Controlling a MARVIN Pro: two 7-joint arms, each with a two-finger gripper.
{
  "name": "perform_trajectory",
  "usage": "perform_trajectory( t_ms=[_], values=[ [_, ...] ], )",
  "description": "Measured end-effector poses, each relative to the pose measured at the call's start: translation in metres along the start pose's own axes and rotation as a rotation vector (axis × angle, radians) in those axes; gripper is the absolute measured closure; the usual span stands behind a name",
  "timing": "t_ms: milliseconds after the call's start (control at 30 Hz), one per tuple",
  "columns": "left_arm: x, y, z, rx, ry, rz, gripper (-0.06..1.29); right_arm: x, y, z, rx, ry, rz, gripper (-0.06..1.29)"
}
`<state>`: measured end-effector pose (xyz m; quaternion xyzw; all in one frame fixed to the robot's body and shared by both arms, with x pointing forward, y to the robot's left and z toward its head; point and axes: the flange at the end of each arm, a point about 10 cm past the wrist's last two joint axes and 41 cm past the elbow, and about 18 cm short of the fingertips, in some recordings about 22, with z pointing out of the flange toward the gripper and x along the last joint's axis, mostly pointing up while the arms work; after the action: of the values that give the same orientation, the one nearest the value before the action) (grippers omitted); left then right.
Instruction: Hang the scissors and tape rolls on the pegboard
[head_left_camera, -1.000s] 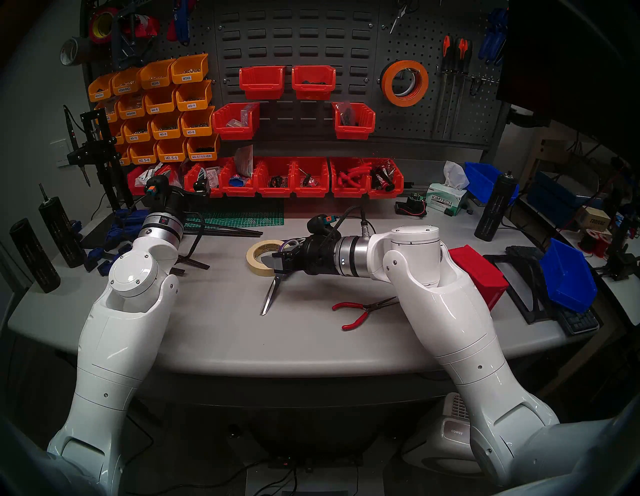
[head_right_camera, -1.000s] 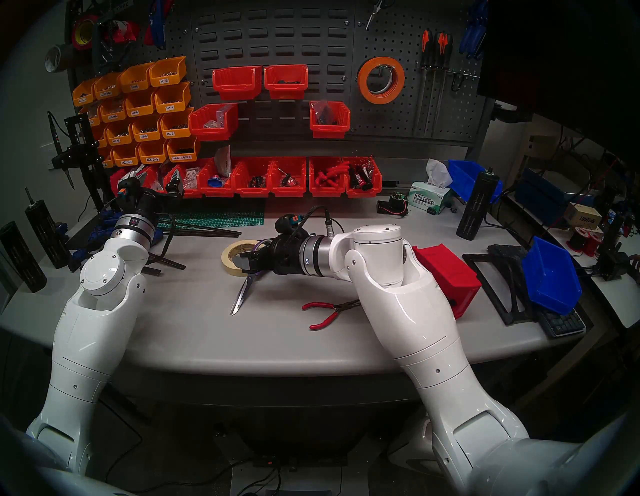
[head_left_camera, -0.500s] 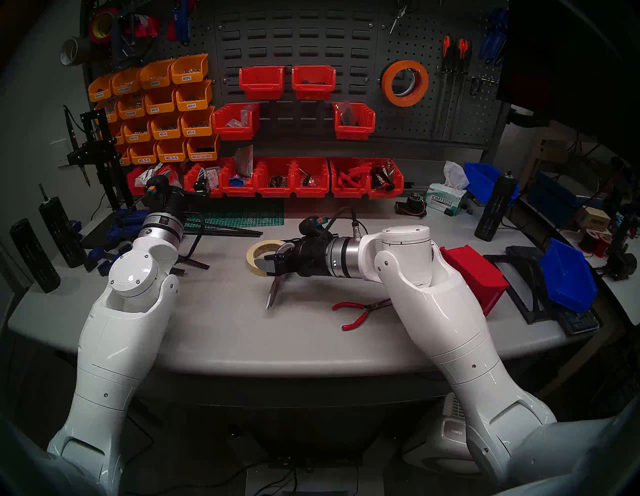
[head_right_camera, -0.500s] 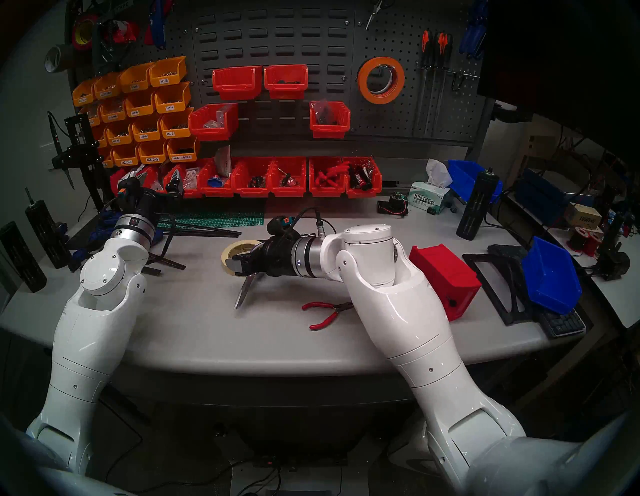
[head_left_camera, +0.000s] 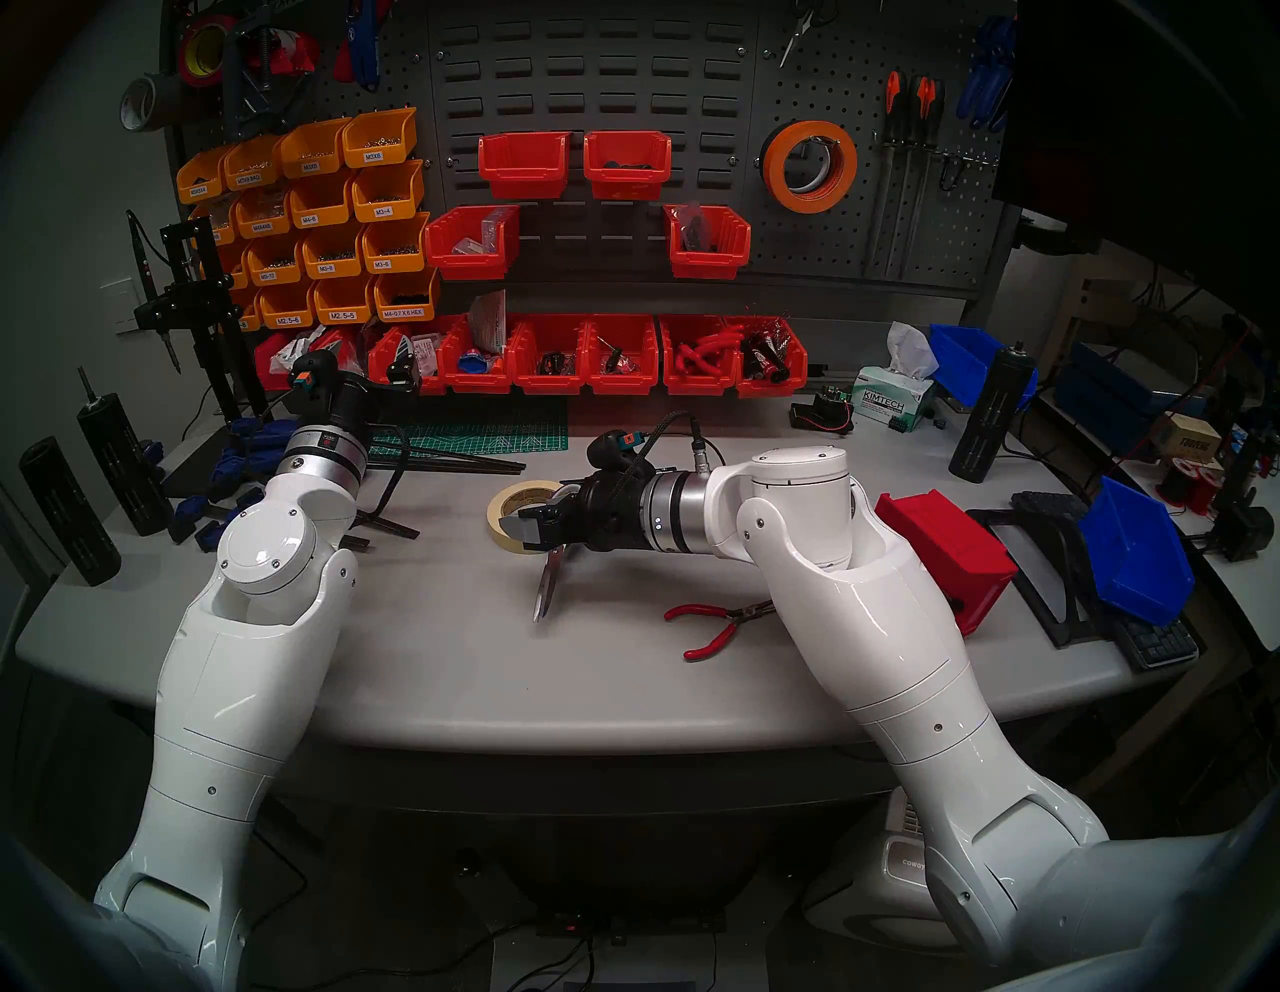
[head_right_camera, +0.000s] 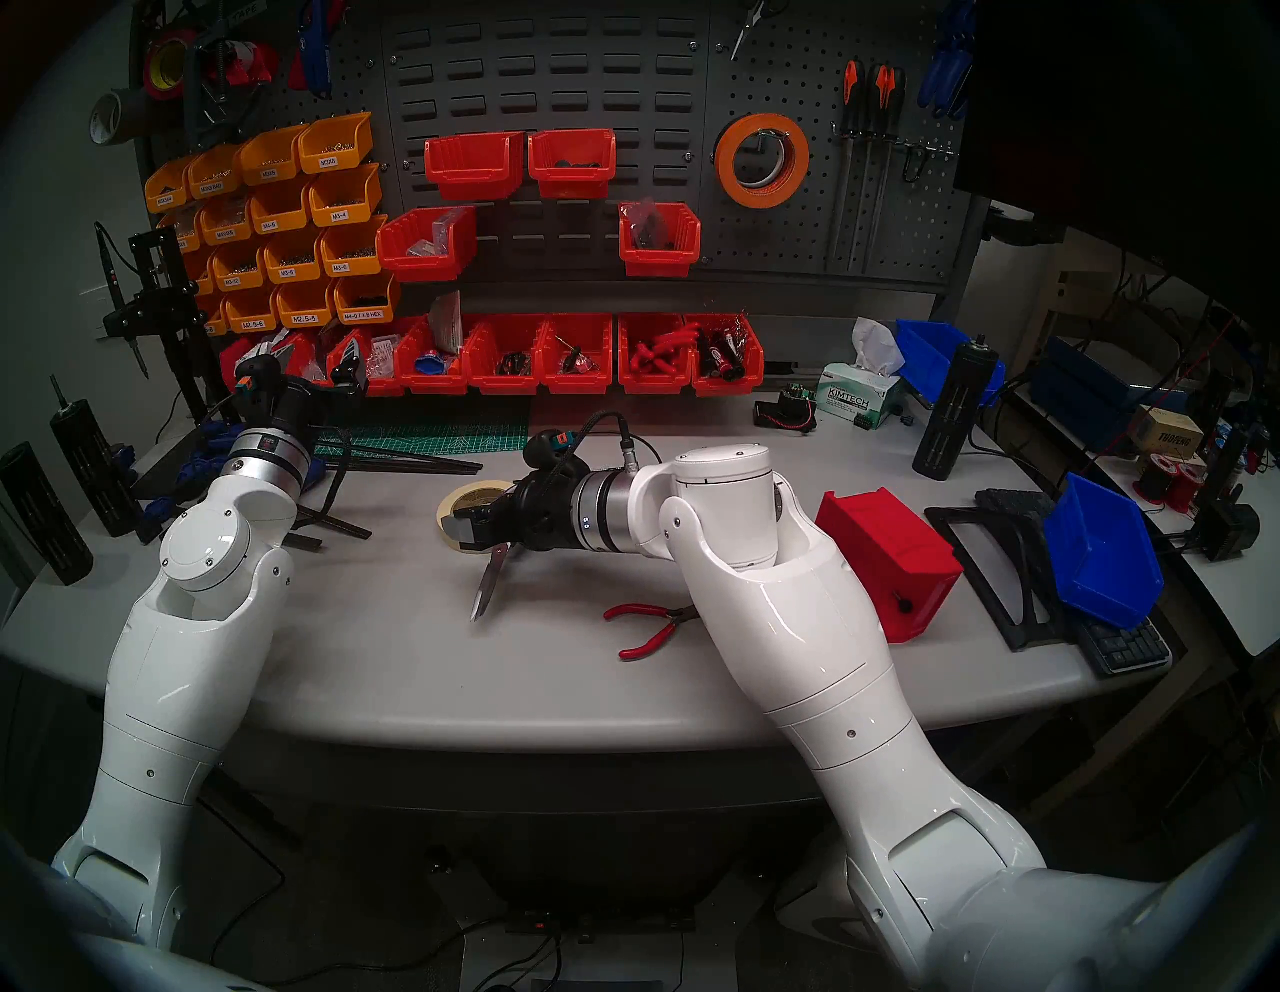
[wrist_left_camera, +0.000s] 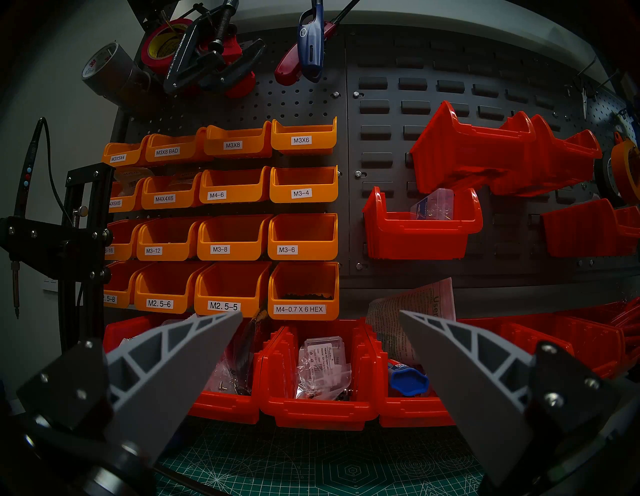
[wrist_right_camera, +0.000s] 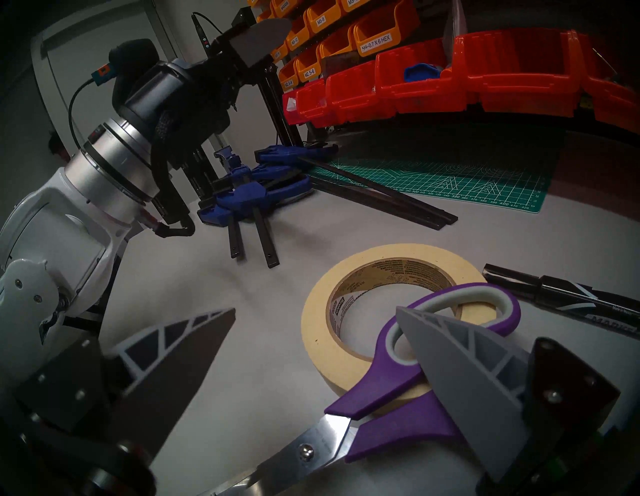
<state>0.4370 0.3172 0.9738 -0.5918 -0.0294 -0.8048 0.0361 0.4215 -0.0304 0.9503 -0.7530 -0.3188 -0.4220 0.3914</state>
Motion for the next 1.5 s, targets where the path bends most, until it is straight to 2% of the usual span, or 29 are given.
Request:
perform_trajectory(
  t_ms=[933,1500],
  values=[
    [0.0,0.0,0.0,0.0,0.0,0.0,0.0,0.002,-0.008,-0.005,-0.013,0.015,-0.015,0.01],
    [0.0,0.0,0.0,0.0,0.0,0.0,0.0,-0.001,-0.007,-0.025,-0.056,-0.017,-0.015,0.01]
  ],
)
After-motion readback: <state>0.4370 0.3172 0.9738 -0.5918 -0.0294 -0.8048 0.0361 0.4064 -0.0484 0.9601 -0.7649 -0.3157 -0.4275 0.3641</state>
